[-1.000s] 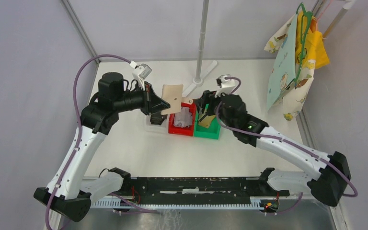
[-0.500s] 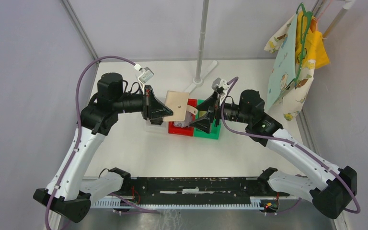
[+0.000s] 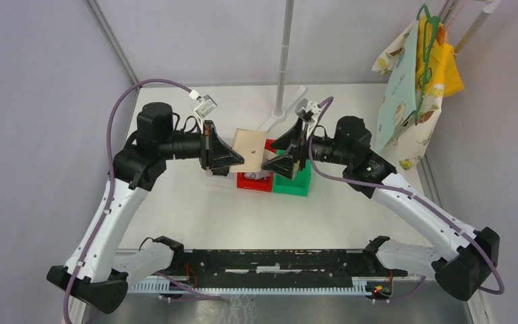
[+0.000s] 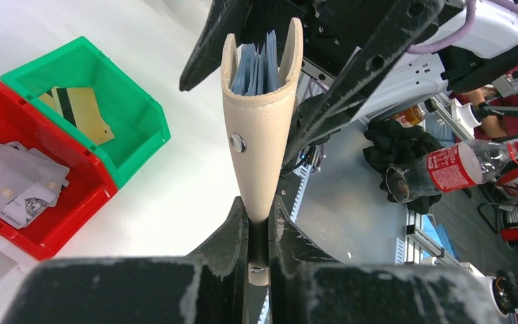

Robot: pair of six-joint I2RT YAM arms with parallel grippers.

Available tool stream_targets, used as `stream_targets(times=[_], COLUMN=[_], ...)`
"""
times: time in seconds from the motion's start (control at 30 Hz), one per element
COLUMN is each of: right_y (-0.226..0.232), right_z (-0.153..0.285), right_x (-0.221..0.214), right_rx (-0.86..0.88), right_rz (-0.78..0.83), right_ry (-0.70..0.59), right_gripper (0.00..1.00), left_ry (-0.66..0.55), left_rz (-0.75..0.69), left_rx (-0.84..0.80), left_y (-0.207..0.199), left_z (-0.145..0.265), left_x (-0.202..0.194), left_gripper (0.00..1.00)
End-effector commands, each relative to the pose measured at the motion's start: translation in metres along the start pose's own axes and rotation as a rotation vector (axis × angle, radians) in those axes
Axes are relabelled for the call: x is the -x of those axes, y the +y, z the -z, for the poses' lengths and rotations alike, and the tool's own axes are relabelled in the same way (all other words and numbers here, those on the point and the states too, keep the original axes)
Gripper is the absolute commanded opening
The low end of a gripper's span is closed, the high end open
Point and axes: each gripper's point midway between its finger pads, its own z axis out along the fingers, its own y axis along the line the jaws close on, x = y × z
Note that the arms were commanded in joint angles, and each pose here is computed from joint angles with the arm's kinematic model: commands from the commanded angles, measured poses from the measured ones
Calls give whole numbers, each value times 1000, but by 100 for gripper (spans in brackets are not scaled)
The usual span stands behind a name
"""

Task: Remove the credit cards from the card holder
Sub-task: Open the card holder.

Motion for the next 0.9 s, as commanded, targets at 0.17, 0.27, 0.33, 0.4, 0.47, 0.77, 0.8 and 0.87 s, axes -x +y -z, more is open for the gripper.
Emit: stream_targets(times=[0.17, 0.27, 0.33, 0.4, 0.47, 0.77, 0.8, 0.87], right_y=[-7, -5, -2, 0, 0, 9, 7, 6], right_z=[-2, 3, 8, 13, 14, -8, -11, -17], right_x=[21, 28, 36, 38, 39, 1, -6, -12], right_rx=[-64, -78, -91, -102, -114, -183, -207, -261], right_rz=[-42, -14, 22, 41, 60, 172, 181, 208], right_ry=[-61, -67, -73, -50, -21, 259, 308, 375], right_gripper=[33, 11, 2, 0, 0, 0, 0, 0], left_ry=[-47, -45, -36, -22, -4, 102, 109, 118], left_rz=[-129, -144, -165, -192, -226, -314, -332, -378], left_rx=[-113, -123, -113, -78, -37, -3, 8, 41], left_y=[-32, -34, -30, -22, -11, 17, 22, 32], left_z=[9, 10, 10, 10, 10, 6, 6, 8], left_x=[17, 15, 11, 7, 2, -31, -36, -45], left_gripper=[2, 2, 22, 54, 66, 76, 77, 77])
